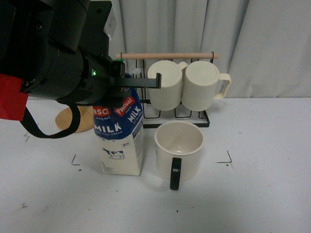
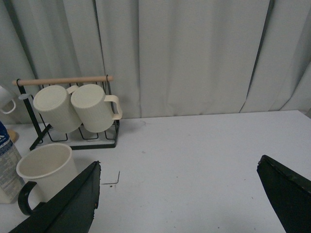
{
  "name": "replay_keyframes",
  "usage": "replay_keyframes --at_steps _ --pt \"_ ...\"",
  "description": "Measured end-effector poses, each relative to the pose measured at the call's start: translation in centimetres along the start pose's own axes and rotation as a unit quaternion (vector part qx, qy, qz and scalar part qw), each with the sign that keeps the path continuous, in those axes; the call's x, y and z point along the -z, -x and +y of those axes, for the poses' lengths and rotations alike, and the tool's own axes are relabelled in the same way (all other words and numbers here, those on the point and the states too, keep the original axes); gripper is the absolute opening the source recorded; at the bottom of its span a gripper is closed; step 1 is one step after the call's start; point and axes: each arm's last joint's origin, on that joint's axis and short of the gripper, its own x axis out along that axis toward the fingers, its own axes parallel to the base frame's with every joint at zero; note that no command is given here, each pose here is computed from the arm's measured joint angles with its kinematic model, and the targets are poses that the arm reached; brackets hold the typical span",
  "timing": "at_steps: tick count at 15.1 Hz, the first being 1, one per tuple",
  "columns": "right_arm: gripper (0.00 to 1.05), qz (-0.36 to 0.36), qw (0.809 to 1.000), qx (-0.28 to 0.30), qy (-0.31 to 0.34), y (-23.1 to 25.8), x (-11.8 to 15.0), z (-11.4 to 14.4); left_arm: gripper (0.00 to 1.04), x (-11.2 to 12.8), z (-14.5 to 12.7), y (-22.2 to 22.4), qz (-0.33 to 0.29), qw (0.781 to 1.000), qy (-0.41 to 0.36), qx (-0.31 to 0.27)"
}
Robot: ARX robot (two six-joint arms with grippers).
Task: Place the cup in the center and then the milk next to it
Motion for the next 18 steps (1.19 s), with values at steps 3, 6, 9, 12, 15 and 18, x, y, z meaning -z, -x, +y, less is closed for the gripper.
replay_keyframes --at_steps 3,6,9,12,15,18 --pt "0.98 0.0 1.0 0.0 0.0 0.0 0.0 0.0 0.04 0.6 -1.2 -0.1 0.01 1.0 -0.007 0.006" --pt "0.98 0.0 1.0 0.0 0.0 0.0 0.0 0.0 0.59 -0.6 -1.1 0.0 0.01 0.998 0.058 0.028" --pt "0.98 0.0 1.0 0.0 0.0 0.0 0.0 0.0 0.9 -2.5 0.7 2.4 -0.033 0.992 0.114 0.044" --pt "0.98 0.0 1.0 0.0 0.0 0.0 0.0 0.0 0.98 -4.0 3.3 5.4 -0.107 0.982 0.151 0.039" --pt "0.98 0.0 1.0 0.0 0.0 0.0 0.0 0.0 0.98 -4.4 4.5 6.8 -0.14 0.976 0.164 0.032" --pt "0.98 0.0 1.0 0.0 0.0 0.0 0.0 0.0 0.98 -4.3 9.1 11.9 -0.21 0.96 0.186 -0.01"
